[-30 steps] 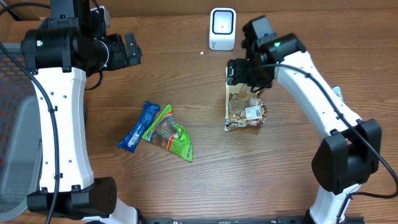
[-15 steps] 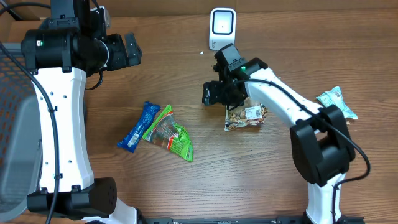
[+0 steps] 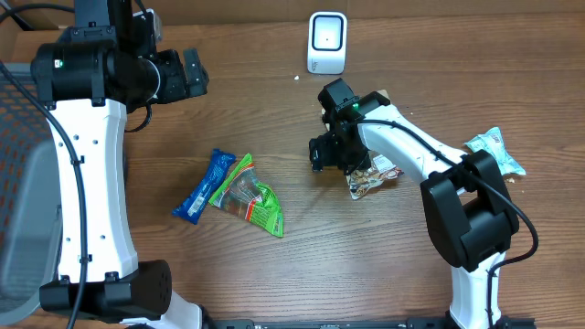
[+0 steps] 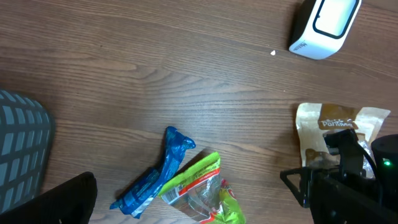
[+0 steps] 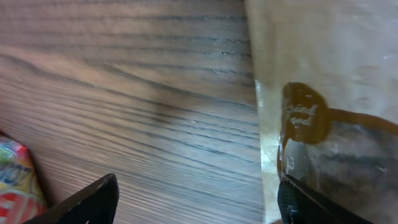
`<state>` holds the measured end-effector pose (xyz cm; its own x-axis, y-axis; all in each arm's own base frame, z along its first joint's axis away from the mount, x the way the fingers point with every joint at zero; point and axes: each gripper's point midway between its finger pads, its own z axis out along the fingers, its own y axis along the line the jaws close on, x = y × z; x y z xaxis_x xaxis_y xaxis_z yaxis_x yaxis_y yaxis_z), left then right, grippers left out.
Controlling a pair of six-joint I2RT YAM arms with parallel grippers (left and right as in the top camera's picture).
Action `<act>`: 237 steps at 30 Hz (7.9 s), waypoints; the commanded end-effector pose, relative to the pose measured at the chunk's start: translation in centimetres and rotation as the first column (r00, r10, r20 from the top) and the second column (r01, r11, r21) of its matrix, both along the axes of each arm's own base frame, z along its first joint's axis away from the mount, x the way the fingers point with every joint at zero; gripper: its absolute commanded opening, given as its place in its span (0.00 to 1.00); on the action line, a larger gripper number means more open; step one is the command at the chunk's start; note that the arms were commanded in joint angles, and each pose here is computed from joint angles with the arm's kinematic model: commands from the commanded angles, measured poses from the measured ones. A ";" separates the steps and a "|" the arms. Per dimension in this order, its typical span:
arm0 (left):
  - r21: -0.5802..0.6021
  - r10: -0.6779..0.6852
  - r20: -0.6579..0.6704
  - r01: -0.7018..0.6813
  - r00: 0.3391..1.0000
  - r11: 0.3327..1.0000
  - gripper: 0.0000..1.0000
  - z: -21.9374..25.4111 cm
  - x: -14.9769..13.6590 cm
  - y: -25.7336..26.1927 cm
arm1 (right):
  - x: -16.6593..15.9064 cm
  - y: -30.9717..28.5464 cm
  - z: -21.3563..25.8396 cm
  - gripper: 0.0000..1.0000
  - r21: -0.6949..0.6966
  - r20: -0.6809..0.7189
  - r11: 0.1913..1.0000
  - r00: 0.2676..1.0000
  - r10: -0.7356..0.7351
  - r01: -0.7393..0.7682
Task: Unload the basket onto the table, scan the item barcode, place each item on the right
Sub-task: 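Grasp the snack bag and drag it rightward with the right gripper, then lift the snack bag and hold it before the white scanner, then carry the snack bag to the right edge and release it, then move the right gripper to the green-clear candy bag and grasp it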
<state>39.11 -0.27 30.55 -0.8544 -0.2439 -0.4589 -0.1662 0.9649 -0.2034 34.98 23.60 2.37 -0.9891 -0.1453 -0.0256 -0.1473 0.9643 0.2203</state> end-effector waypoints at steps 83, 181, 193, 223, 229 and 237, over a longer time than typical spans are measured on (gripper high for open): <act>-0.005 0.003 0.012 -0.003 1.000 1.000 1.00 0.4 0.1 -0.1 | 24.8 -7.7 19.8 0.04 0.117 0.774 0.925 0.551 -0.312 0.360; -0.005 0.003 0.012 -0.003 1.000 1.000 1.00 0.4 0.1 -0.1 | 7.7 -26.8 10.2 0.04 0.148 -0.071 0.863 0.876 -0.478 0.483; -0.005 0.003 0.012 -0.003 1.000 1.000 1.00 0.4 0.1 -0.1 | 4.8 -35.6 5.9 0.34 0.164 -0.152 0.693 0.712 -0.686 0.702; -0.005 0.003 0.012 -0.003 1.000 1.000 0.99 0.4 0.1 -0.1 | 2.8 -1.5 14.0 0.84 0.344 0.035 0.911 0.973 0.227 -0.225; -0.005 0.003 0.012 -0.003 1.000 1.000 1.00 0.4 0.1 -0.1 | -3.3 8.2 8.6 0.81 0.334 0.057 0.830 0.888 0.456 -0.447; -0.005 0.003 0.012 -0.003 1.000 1.000 0.99 0.4 0.1 -0.1 | -6.0 13.9 5.1 0.81 0.256 0.177 0.778 0.819 0.546 -0.573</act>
